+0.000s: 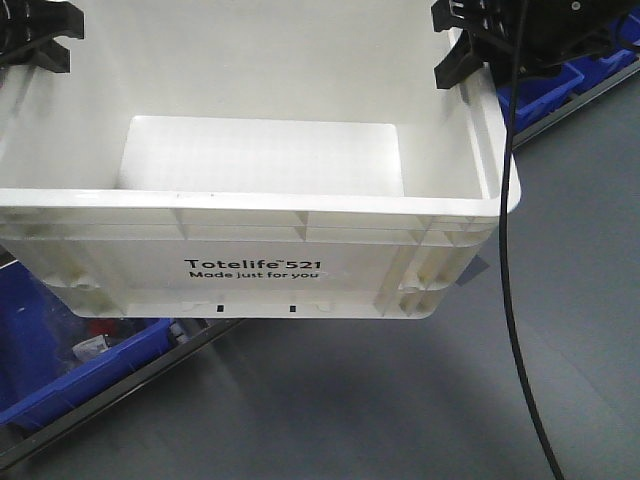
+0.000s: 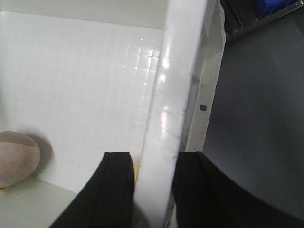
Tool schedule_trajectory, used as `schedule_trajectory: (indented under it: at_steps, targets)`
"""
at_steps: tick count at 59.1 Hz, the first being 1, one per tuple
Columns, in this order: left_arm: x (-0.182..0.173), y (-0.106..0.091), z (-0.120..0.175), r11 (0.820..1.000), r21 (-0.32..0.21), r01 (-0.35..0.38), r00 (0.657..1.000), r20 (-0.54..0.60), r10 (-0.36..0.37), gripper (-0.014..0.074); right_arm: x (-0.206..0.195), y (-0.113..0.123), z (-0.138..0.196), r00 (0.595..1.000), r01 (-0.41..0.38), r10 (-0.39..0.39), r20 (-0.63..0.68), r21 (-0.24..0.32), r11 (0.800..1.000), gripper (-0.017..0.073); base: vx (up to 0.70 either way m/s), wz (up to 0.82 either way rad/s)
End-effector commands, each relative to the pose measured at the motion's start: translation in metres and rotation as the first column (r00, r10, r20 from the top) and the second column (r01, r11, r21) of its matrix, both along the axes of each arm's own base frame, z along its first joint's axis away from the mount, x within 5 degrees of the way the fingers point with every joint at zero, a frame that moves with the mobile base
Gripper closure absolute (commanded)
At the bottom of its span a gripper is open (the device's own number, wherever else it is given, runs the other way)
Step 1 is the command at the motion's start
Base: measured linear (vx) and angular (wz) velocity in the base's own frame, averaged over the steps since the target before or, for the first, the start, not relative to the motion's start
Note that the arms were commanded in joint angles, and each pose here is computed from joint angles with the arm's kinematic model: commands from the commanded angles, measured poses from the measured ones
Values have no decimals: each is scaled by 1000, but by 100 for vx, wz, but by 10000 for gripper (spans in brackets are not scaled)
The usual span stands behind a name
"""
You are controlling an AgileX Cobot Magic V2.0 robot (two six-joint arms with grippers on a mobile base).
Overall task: Place moving items into box and shelve
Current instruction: 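Hold the crate while the base turns to face the shelf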
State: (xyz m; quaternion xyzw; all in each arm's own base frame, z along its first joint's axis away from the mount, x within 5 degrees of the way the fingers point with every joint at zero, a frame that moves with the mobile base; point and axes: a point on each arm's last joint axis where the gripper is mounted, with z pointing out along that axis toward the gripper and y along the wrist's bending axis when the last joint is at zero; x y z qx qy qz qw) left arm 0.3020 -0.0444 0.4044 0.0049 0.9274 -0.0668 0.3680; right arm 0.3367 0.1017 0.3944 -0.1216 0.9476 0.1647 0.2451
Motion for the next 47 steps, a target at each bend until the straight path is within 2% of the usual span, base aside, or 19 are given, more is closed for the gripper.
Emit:
schedule_trajectory:
  at_steps: [1, 47]
  targets:
    - [-7, -18, 37, 981, -188, 55, 979, 202, -16, 608, -20, 23, 45, 989, -82, 45, 141, 268, 960, 571, -3, 12]
    - [-7, -17, 37, 981, -188, 55, 979, 202, -16, 608, -20, 23, 45, 989, -82, 45, 140, 268, 960, 571, -2, 17]
